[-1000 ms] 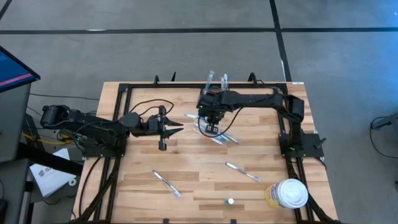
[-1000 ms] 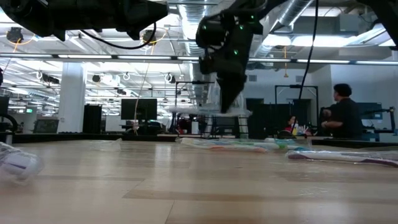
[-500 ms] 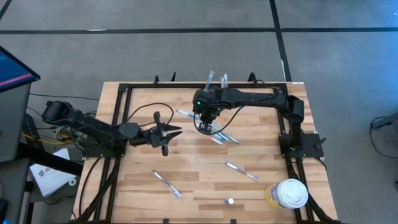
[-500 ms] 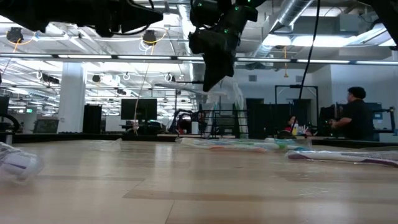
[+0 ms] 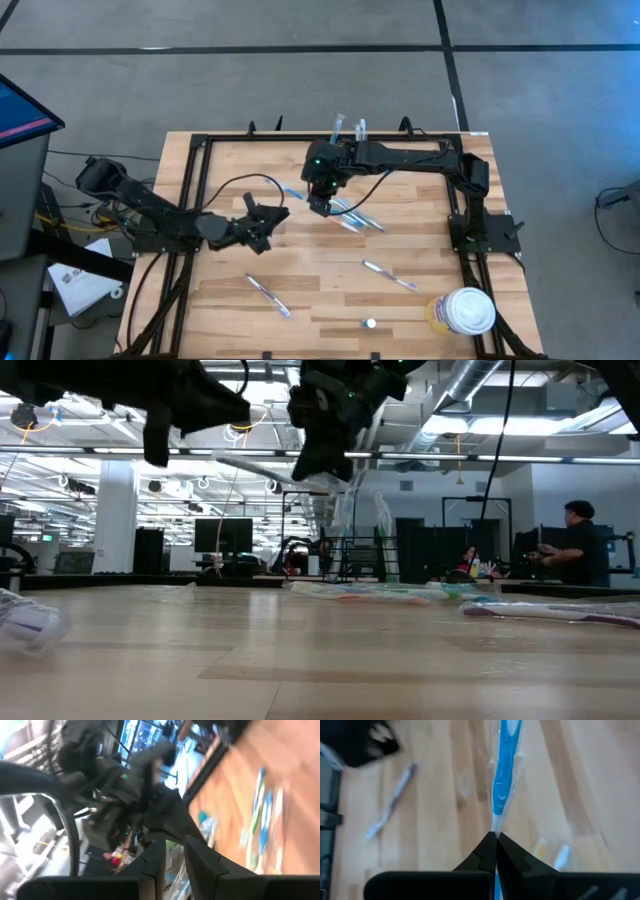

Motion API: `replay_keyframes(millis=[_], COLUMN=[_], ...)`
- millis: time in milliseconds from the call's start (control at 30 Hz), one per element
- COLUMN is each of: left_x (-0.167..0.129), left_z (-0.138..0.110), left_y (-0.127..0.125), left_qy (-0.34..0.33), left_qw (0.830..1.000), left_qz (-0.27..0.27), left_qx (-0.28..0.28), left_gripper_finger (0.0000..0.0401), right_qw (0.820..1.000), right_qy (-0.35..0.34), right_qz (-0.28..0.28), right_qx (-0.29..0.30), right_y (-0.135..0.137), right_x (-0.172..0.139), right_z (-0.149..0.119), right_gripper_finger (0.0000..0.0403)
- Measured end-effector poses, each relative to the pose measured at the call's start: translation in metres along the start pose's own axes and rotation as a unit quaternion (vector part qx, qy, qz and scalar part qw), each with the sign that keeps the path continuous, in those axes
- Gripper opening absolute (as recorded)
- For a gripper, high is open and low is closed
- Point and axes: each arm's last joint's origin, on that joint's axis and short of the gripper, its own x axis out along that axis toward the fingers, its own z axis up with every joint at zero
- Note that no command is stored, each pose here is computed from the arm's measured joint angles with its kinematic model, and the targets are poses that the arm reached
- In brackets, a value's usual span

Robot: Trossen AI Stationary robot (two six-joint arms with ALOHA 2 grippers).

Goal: Pick & Place toothbrushing station
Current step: Put the blue toothbrush into the mesh organizer

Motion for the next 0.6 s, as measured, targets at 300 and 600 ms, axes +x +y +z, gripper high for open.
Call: replay_keyframes(millis=[300, 600], left_x=[0.020, 0.030], left_z=[-0.005, -0.003], left_y=[-0.016, -0.021], left_qy=[0.087, 0.099], left_qw=[0.993, 0.988], left_qz=[0.003, -0.004], left_qx=[0.086, 0.121], left_gripper_finger=[0.0073, 0.0146], right_qw=[0.998, 0.997], right_qy=[-0.030, -0.037], right_qz=[0.046, 0.065], right_qx=[-0.004, -0.009], right_y=[0.003, 0.005], right_x=[0.000, 0.000], right_z=[0.007, 0.008], right_gripper_finger=[0.0000, 0.0000])
